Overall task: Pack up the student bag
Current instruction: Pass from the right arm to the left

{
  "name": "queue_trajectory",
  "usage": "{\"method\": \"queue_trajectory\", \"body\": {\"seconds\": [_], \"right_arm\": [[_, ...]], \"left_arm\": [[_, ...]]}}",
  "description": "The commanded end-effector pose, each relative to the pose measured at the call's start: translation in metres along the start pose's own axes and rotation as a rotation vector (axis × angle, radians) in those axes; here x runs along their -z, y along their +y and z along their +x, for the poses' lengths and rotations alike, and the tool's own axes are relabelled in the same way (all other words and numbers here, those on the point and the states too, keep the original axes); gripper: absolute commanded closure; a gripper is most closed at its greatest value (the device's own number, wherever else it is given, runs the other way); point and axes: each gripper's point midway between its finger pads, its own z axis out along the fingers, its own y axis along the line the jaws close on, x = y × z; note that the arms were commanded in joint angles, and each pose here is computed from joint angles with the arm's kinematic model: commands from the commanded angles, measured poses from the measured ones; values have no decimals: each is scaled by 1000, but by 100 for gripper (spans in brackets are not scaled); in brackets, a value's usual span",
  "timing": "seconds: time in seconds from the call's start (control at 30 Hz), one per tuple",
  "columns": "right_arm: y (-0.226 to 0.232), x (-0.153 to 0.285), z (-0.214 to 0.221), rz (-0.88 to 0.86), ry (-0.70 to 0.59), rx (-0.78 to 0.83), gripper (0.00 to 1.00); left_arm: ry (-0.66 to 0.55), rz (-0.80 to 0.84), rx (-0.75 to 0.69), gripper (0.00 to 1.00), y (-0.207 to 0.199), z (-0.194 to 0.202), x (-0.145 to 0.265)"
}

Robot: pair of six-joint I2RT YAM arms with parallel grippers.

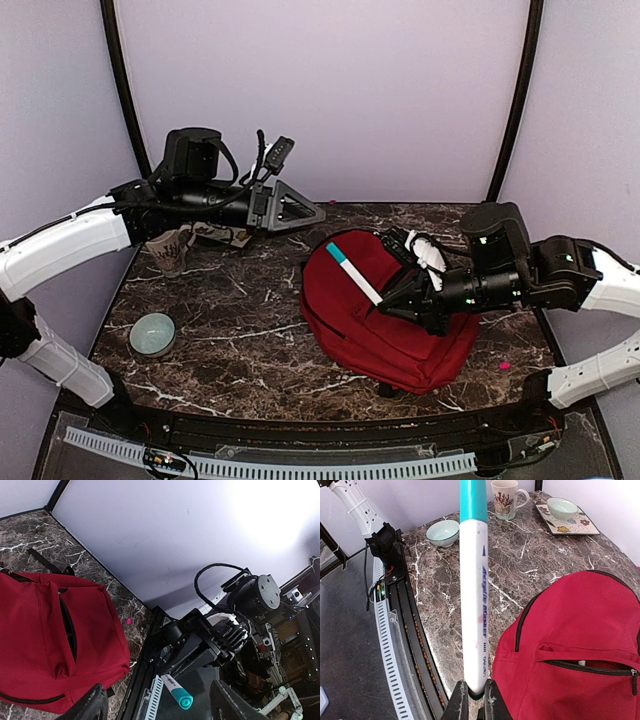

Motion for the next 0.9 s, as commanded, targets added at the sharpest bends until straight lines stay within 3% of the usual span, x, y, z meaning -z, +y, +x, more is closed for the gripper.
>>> {"method": "queue_trajectory", "body": {"seconds": [0.0,0.17,0.37,0.6,0.73,0.83,0.87], "right_arm": [[1,3,-12,-10,-65,-4,100],[-2,3,-16,8,-83,5,100],[-3,1,-23,19,-99,20,100],[-3,-2,-23,18,-94,24,100],[-4,-1,-24,24,-95,23,100],[-14,-1,-25,82,-87,-13,100],[-19,-2,-25,110,-79,-36,93]], "left_arm": [[29,118,-38,28,-25,-6,-2],[72,159,-24,32,-30,3,-11],[122,193,-9,46,-36,15,-18],[130,184,-9,72,-36,19,-18],[129,165,-6,98,-33,20,-18],[130,156,-2,100,-31,21,-19],[131,151,0,100,-29,21,-20]]}}
